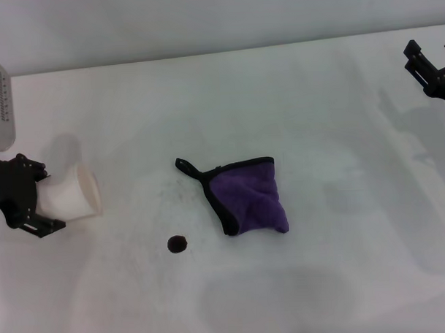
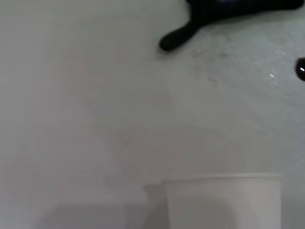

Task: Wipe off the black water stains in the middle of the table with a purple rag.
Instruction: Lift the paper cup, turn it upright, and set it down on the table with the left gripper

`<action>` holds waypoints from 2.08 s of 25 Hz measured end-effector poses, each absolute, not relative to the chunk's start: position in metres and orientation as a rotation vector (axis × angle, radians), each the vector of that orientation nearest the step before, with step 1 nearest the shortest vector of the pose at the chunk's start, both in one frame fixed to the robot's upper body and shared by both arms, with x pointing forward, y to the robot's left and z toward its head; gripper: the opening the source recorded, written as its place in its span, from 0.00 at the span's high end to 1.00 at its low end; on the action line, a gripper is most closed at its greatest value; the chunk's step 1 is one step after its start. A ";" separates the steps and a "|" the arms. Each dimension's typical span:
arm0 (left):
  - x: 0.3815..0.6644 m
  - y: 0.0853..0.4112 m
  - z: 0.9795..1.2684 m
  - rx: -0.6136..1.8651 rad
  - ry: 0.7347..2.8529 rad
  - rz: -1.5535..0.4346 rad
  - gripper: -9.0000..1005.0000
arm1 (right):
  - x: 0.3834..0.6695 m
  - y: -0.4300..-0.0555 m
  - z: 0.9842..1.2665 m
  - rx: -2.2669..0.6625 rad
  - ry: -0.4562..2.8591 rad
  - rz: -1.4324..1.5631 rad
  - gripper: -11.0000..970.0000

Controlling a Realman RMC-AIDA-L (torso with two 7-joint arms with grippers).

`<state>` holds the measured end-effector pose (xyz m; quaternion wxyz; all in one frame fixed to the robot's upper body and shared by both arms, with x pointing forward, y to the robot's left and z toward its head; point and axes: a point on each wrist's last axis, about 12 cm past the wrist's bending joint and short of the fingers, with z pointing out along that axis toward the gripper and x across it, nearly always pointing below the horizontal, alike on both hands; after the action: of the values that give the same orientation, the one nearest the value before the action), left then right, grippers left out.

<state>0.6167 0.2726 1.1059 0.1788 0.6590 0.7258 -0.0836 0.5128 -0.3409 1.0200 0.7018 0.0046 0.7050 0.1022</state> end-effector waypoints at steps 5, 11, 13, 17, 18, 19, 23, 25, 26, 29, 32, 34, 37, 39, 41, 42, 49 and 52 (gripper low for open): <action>0.617 0.272 1.105 1.833 2.051 -0.246 0.27 | 0.513 -0.341 1.020 0.010 1.570 0.228 0.15; 0.622 0.270 1.110 1.670 2.055 -0.274 0.31 | 0.512 -0.341 1.019 0.011 1.572 0.226 0.15; 0.628 0.280 1.120 1.399 2.005 -0.286 0.32 | 0.512 -0.341 1.019 0.010 1.572 0.227 0.15; 0.625 0.297 1.121 1.096 1.866 -0.298 0.34 | 0.512 -0.341 1.019 0.010 1.573 0.226 0.15; 0.622 0.301 1.117 1.049 1.827 -0.295 0.34 | 0.511 -0.341 1.019 0.010 1.572 0.227 0.15; 0.618 0.304 1.113 1.018 1.797 -0.290 0.35 | 0.511 -0.342 1.019 0.010 1.572 0.227 0.15; 0.600 0.306 1.089 0.890 1.679 -0.293 0.34 | 0.511 -0.342 1.019 0.011 1.573 0.226 0.15; 0.590 0.305 1.079 0.804 1.616 -0.291 0.34 | 0.512 -0.342 1.019 0.012 1.574 0.225 0.15; 0.586 0.303 1.074 0.764 1.583 -0.289 0.34 | 0.512 -0.341 1.020 0.010 1.572 0.226 0.15; 0.569 0.291 1.057 0.653 1.511 -0.285 0.34 | 0.514 -0.340 1.021 0.006 1.567 0.228 0.15; 0.553 0.278 1.041 0.558 1.480 -0.246 0.34 | 0.515 -0.340 1.021 0.001 1.567 0.231 0.15; 0.544 0.270 1.032 0.476 1.487 -0.228 0.34 | 0.515 -0.340 1.021 0.000 1.569 0.231 0.15; 0.537 0.259 1.020 0.372 1.539 -0.198 0.34 | 0.513 -0.340 1.020 0.002 1.572 0.230 0.15; 0.535 0.252 1.013 0.342 1.593 -0.201 0.34 | 0.513 -0.340 1.020 0.001 1.572 0.230 0.15; 0.534 0.245 1.007 0.327 1.643 -0.220 0.34 | 0.514 -0.340 1.020 -0.002 1.571 0.229 0.15; 0.533 0.242 1.005 0.324 1.662 -0.228 0.34 | 0.514 -0.341 1.021 -0.005 1.570 0.227 0.15; 0.516 0.238 0.991 0.288 1.734 -0.252 0.34 | 0.510 -0.344 1.019 -0.004 1.577 0.214 0.15; 0.510 0.241 0.987 0.276 1.749 -0.248 0.34 | 0.507 -0.347 1.018 -0.001 1.580 0.208 0.15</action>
<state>0.5099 0.2407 0.9872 0.6264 0.1203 0.7625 -0.1079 0.5075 -0.3466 1.0181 0.6988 -0.0007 0.7092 0.0934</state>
